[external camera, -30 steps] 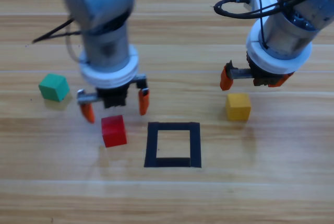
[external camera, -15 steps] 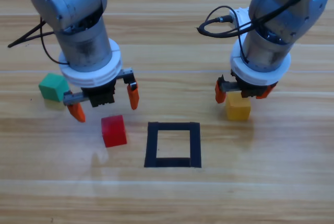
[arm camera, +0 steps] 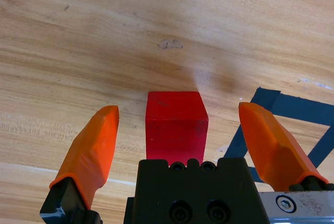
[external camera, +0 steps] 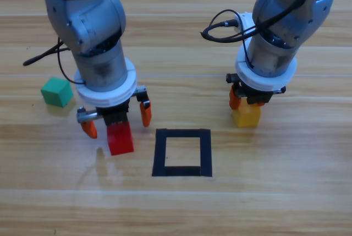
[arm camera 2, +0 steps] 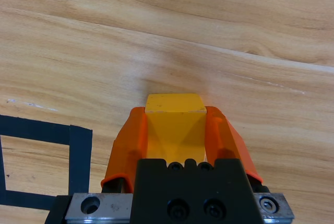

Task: Stack the blocks in the rectangular block: red at the bottom, yellow in the middle, green on top

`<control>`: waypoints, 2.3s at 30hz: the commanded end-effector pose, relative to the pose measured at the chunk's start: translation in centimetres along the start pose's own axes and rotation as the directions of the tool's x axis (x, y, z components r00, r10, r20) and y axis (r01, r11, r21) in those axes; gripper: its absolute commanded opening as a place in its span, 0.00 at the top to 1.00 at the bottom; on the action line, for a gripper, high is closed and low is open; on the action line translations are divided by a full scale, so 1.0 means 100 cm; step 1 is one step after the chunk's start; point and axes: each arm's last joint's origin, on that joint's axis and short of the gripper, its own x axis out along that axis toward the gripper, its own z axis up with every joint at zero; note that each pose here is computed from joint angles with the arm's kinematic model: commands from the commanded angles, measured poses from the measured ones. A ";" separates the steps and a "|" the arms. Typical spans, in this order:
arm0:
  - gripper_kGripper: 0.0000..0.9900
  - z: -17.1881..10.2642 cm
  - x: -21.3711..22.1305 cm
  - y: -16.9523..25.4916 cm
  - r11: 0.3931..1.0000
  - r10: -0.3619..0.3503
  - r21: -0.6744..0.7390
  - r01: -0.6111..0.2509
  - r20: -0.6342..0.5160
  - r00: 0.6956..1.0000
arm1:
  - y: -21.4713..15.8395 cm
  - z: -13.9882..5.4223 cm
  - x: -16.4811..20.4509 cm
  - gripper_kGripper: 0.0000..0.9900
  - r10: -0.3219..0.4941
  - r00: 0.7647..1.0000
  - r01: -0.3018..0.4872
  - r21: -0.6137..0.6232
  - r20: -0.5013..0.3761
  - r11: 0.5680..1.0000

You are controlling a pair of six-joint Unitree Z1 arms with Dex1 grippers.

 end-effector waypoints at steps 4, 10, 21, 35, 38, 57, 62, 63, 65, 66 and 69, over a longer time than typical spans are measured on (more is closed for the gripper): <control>0.02 -0.013 0.027 -0.006 0.998 0.044 0.034 -0.043 -0.028 0.999 | -0.007 -0.003 0.020 0.85 -0.025 0.998 0.025 0.002 -0.066 1.000; 0.03 -0.016 0.032 -0.006 0.998 0.050 0.042 -0.049 -0.038 0.998 | -0.026 -0.016 -0.045 0.85 -0.002 1.000 0.001 0.020 0.018 1.000; 0.17 -0.017 0.038 -0.004 0.997 0.056 0.055 -0.053 -0.045 0.997 | -0.050 -0.041 -0.107 1.00 0.041 0.994 -0.044 0.026 0.102 0.999; 0.86 -0.015 0.028 -0.006 0.992 0.039 0.118 -0.035 -0.034 0.999 | -0.047 -0.039 -0.096 1.00 0.026 0.997 -0.029 0.036 0.078 0.999; 0.88 -0.018 0.019 -0.012 0.986 0.026 0.163 -0.022 -0.022 0.999 | -0.047 -0.039 -0.096 1.00 0.027 0.997 -0.030 0.036 0.077 0.999; 0.89 -0.078 0.008 -0.085 0.908 -0.007 0.419 0.014 -0.018 1.000 | -0.048 -0.034 -0.093 1.00 0.025 0.997 -0.029 0.049 0.074 0.998; 0.88 -0.081 0.003 -0.089 0.937 0.000 0.349 0.004 -0.010 1.000 | -0.049 -0.034 -0.093 1.00 0.024 0.997 -0.028 0.052 0.074 0.998; 0.88 -0.082 0.003 -0.089 0.943 0.000 0.333 0.002 -0.007 1.000 | -0.049 -0.034 -0.093 1.00 0.024 0.997 -0.028 0.052 0.074 0.998; 0.88 -0.081 0.002 -0.090 0.951 0.001 0.308 -0.001 -0.001 1.000 | -0.050 -0.034 -0.092 1.00 0.023 0.997 -0.027 0.052 0.072 0.998; 0.88 -0.081 0.003 -0.090 0.954 0.004 0.300 -0.003 -0.001 1.000 | -0.049 -0.034 -0.092 1.00 0.022 0.997 -0.026 0.052 0.071 0.998; 0.88 -0.082 0.003 -0.091 0.960 0.004 0.279 -0.003 -0.001 1.000 | -0.049 -0.034 -0.090 1.00 0.020 0.998 -0.024 0.051 0.067 0.998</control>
